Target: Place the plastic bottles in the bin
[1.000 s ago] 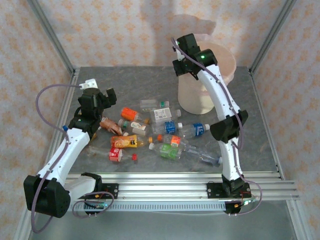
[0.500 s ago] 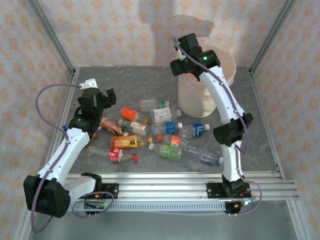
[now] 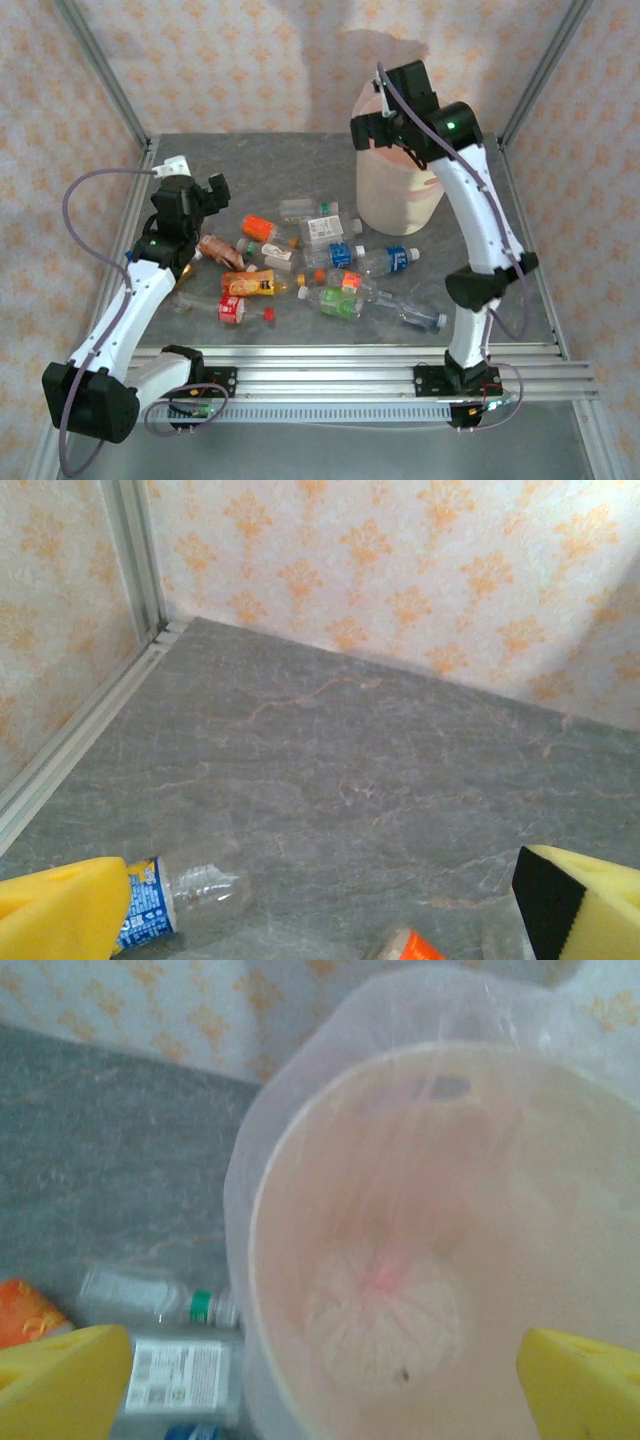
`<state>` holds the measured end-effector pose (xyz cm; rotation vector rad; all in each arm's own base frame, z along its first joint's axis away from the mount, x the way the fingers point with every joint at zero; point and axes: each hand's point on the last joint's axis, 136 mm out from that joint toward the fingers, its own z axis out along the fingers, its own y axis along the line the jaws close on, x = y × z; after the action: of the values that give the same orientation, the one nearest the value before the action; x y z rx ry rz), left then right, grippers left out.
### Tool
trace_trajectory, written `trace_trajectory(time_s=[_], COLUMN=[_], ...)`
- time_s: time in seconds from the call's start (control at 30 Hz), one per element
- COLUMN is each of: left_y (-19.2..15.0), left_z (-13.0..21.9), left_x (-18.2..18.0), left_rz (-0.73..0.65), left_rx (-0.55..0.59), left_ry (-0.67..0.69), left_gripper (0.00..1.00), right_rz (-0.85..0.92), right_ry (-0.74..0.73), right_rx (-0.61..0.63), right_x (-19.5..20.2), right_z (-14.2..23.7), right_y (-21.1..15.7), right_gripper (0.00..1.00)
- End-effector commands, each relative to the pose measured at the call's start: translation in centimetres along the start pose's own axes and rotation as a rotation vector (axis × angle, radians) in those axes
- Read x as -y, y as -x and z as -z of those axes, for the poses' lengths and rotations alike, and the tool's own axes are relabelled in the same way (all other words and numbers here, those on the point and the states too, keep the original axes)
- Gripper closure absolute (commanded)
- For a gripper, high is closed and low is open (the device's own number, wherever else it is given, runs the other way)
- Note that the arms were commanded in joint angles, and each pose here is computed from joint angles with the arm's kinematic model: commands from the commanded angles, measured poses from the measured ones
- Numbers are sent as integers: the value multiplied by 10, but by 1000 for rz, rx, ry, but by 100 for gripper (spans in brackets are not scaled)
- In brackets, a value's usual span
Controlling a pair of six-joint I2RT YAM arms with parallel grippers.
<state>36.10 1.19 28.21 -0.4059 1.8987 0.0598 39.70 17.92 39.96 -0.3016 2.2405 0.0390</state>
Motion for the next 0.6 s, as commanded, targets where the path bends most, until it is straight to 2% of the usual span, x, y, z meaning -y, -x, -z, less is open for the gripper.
trace_trajectory(time_s=[0.0, 0.1, 0.23, 0.4, 0.57], left_y=[14, 15, 19, 25, 27], left_z=[14, 17, 22, 30, 37], left_x=[6, 7, 11, 14, 9], left_rz=[43, 58, 77, 96, 91], left_rx=[30, 33, 38, 53, 63], left_ry=[-36, -53, -79, -110, -96], left_gripper=[0, 0, 0, 0, 0], right_rz=[-58, -135, -249, -308, -256], right_ry=[-61, -70, -26, -12, -44], right_rx=[-15, -28, -74, -205, -352], right_x=[12, 22, 28, 25, 24], right_z=[37, 54, 69, 58, 37], right_y=[-31, -75, -152, -236, -297], right_gripper=[1, 1, 1, 1, 1])
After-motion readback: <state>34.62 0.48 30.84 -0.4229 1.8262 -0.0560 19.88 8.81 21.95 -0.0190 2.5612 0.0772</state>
